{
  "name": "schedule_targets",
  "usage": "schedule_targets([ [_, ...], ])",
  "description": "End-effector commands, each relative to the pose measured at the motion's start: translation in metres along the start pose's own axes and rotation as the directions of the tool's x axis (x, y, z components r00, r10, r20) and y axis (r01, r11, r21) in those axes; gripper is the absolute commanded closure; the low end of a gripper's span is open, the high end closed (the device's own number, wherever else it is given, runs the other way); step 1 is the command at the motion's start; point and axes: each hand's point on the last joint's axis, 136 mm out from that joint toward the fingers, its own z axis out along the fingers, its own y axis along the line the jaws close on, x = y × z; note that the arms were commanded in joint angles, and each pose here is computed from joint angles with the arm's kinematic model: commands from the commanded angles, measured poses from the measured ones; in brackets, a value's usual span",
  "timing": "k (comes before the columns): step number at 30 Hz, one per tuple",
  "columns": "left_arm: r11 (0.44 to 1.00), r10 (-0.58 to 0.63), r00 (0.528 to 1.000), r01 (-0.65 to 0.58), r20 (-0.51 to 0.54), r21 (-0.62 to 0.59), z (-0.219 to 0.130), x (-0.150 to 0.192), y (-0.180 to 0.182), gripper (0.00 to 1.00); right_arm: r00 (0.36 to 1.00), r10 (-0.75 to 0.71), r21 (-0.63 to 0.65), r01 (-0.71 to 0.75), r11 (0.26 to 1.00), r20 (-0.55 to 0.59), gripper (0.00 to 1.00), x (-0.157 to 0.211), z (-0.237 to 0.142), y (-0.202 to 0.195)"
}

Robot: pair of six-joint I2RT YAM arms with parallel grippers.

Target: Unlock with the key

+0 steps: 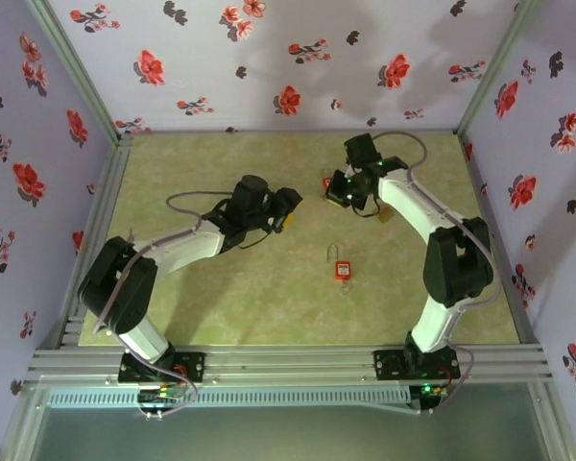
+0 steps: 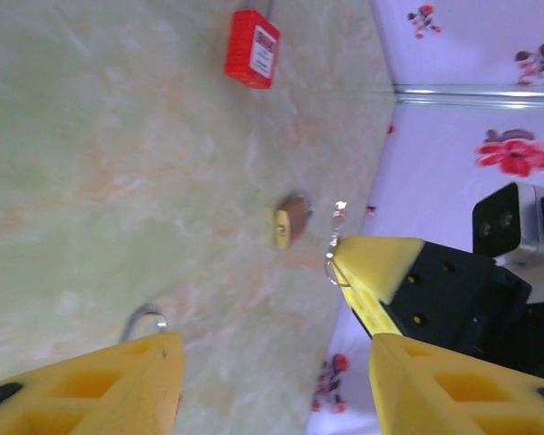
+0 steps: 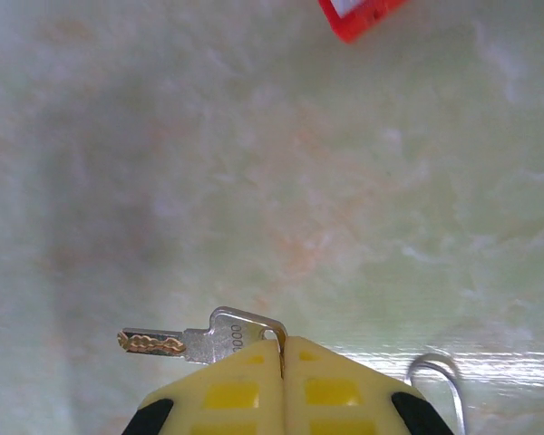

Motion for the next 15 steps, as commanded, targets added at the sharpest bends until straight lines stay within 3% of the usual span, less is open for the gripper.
schedule_targets([
  [1, 0.982, -0.108, 0.993, 0.099, 0.045, 0.163, 0.01, -0.006, -0.035, 0.43, 0.99, 0.138, -0.158, -0.136, 0.978, 0.004, 1.0, -0.007, -0.012, 0.026],
  [7, 0.962, -0.107, 0.99, 0.082, 0.087, 0.259, 0.023, -0.015, -0.064, 0.42, 0.973, 0.228, -0.255, -0.225, 0.94, -0.02, 1.0, -0.007, -0.02, 0.04],
  [15, 0.96, -0.125, 0.989, 0.101, 0.075, 0.261, 0.046, -0.016, -0.063, 0.49, 0.951, 0.308, -0.314, -0.302, 0.9, -0.031, 1.0, -0.001, -0.026, 0.042],
])
